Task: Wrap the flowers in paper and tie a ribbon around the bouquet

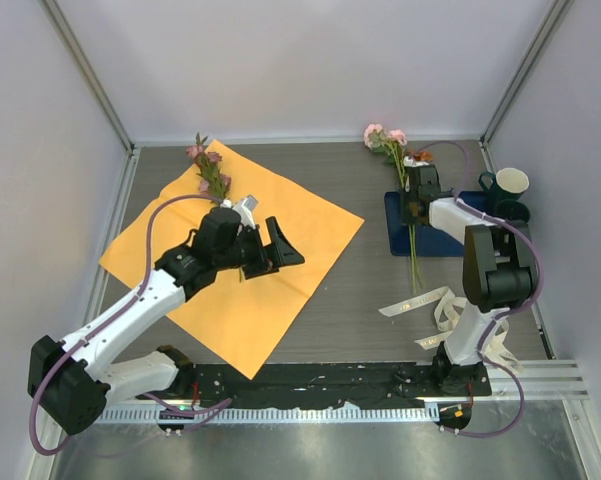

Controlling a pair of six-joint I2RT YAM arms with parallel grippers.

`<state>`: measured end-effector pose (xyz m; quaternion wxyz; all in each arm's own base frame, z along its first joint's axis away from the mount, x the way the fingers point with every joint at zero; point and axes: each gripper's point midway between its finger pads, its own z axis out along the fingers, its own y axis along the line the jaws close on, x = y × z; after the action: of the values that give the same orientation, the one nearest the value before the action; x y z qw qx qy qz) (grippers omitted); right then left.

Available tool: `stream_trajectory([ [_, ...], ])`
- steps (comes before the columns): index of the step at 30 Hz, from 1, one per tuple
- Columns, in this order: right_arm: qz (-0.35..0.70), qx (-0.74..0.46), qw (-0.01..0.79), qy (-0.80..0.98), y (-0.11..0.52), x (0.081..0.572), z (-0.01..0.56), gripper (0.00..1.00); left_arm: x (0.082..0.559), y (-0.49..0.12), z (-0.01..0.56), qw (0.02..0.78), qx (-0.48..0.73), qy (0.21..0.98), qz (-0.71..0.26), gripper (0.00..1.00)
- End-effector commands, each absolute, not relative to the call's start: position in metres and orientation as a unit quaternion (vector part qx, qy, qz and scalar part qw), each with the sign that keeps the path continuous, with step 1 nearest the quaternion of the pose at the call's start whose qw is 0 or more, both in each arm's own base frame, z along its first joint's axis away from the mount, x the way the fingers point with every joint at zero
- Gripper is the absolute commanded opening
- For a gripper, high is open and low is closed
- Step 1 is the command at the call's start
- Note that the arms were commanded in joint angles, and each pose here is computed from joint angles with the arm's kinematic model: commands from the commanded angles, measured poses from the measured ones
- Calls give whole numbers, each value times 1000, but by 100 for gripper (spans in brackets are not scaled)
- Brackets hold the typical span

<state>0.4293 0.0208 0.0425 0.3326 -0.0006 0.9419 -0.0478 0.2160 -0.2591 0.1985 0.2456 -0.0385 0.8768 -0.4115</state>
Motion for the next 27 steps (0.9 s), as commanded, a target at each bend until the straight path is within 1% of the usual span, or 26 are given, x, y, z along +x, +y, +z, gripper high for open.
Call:
stream_trajectory([
  [1, -20, -11, 441, 897, 31, 462, 129, 0, 230, -265, 243, 291, -47, 847, -442, 90],
  [3, -2, -19, 455, 891, 39, 462, 152, 0, 233, -267, 253, 294, -51, 843, -448, 90],
  [5, 25, -38, 469, 882, 61, 458, 172, 0, 238, -267, 261, 291, -60, 840, -455, 96],
  [6, 45, -44, 485, 872, 73, 454, 191, 0, 245, -268, 265, 289, -65, 836, -461, 97],
  [7, 79, -57, 486, 868, 91, 449, 199, 0, 244, -270, 270, 278, -64, 832, -477, 98],
  [8, 106, -66, 491, 862, 108, 446, 211, 0, 254, -265, 274, 273, -88, 825, -487, 98],
  [9, 140, -55, 488, 860, 122, 440, 218, 0, 262, -268, 283, 281, -86, 810, -508, 98],
  [10, 191, -71, 487, 849, 143, 429, 232, 0, 266, -268, 286, 279, -89, 805, -516, 98],
  [11, 218, -73, 484, 844, 155, 421, 235, 0, 272, -267, 290, 287, -95, 800, -518, 98],
  [13, 286, -87, 486, 821, 196, 399, 259, 0, 280, -270, 295, 296, -95, 794, -522, 96],
  [15, 338, -101, 481, 802, 228, 379, 268, 0, 285, -275, 300, 299, -94, 787, -531, 93],
  [17, 409, -97, 457, 784, 255, 355, 278, 0, 292, -275, 298, 305, -100, 786, -527, 91],
  [18, 442, -112, 467, 758, 274, 346, 293, 0, 294, -273, 299, 313, -103, 785, -524, 89],
  [19, 470, -103, 453, 751, 285, 337, 299, 0, 294, -271, 302, 320, -104, 783, -522, 89],
  [22, 510, -129, 437, 729, 319, 310, 308, 0, 298, -264, 299, 340, -120, 780, -511, 84],
  [24, 519, -138, 430, 726, 332, 302, 308, 0, 297, -259, 304, 358, -126, 770, -513, 79],
  [26, 528, -144, 422, 722, 342, 294, 309, 0, 295, -253, 309, 371, -134, 762, -513, 77],
  [27, 532, -148, 420, 720, 345, 292, 309, 0, 297, -248, 304, 378, -143, 764, -502, 74],
])
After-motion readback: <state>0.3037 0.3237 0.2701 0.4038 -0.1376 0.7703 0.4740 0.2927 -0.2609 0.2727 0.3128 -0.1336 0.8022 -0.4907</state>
